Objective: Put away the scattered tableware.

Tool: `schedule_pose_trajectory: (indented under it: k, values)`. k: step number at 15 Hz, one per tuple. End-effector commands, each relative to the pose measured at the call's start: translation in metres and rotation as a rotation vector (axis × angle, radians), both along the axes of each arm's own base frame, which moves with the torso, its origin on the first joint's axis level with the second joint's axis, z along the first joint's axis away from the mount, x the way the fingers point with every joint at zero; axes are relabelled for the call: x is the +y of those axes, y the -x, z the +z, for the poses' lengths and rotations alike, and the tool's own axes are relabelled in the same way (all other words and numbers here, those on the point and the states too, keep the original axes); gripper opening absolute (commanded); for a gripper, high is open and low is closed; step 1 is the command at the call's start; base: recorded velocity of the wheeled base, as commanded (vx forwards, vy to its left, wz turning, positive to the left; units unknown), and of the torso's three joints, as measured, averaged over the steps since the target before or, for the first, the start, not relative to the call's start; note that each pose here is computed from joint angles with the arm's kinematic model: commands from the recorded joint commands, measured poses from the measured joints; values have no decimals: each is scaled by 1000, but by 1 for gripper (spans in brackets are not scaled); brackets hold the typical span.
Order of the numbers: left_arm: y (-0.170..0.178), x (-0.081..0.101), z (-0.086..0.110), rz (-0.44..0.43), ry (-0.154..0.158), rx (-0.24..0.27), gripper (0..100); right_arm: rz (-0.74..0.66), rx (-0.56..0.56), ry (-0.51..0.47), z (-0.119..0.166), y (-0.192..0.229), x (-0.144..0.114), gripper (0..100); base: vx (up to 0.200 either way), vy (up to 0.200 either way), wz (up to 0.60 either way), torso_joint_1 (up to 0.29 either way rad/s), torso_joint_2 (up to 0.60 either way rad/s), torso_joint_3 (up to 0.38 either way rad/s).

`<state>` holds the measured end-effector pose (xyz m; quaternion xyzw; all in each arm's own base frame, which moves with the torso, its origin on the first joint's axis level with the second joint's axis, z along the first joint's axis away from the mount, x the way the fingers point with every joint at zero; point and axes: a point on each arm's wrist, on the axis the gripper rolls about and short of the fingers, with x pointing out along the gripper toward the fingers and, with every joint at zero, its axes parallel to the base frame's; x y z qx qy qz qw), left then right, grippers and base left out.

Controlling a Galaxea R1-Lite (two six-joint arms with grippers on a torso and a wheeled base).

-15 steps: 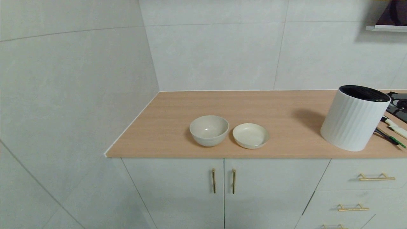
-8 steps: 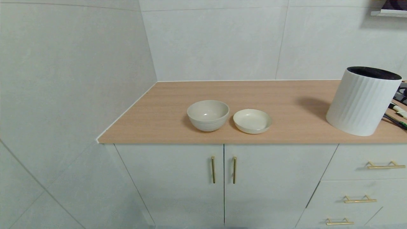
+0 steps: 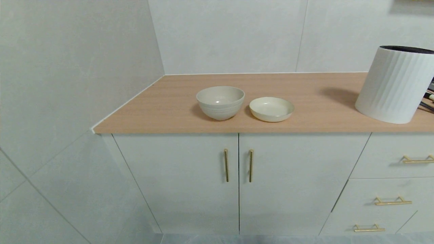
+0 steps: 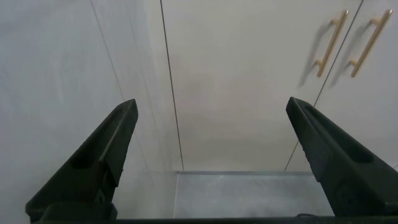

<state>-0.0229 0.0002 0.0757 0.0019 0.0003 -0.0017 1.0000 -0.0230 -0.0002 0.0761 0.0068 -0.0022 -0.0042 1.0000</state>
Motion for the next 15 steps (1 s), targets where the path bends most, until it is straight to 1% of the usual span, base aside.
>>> schedule_pose_trajectory:
  k: [1, 6, 9, 13, 15]
  values:
    - [0, 0, 0, 0, 1, -1, 100, 1, 1, 0, 0, 0, 0, 100, 0, 0, 0, -159, 461, 300]
    - [0, 0, 0, 0, 1, -1, 100, 1, 1, 0, 0, 0, 0, 100, 0, 0, 0, -148, 453, 311]
    - [0, 0, 0, 0, 1, -1, 100, 1, 1, 0, 0, 0, 0, 100, 0, 0, 0, -89, 413, 300]
    - [0, 0, 0, 0, 1, -1, 100, -1, 1, 0, 0, 0, 0, 100, 0, 0, 0, -25, 93, 69]
    - [0, 0, 0, 0, 1, -1, 100, 1, 1, 0, 0, 0, 0, 100, 200, 0, 0, 0, 12, 22]
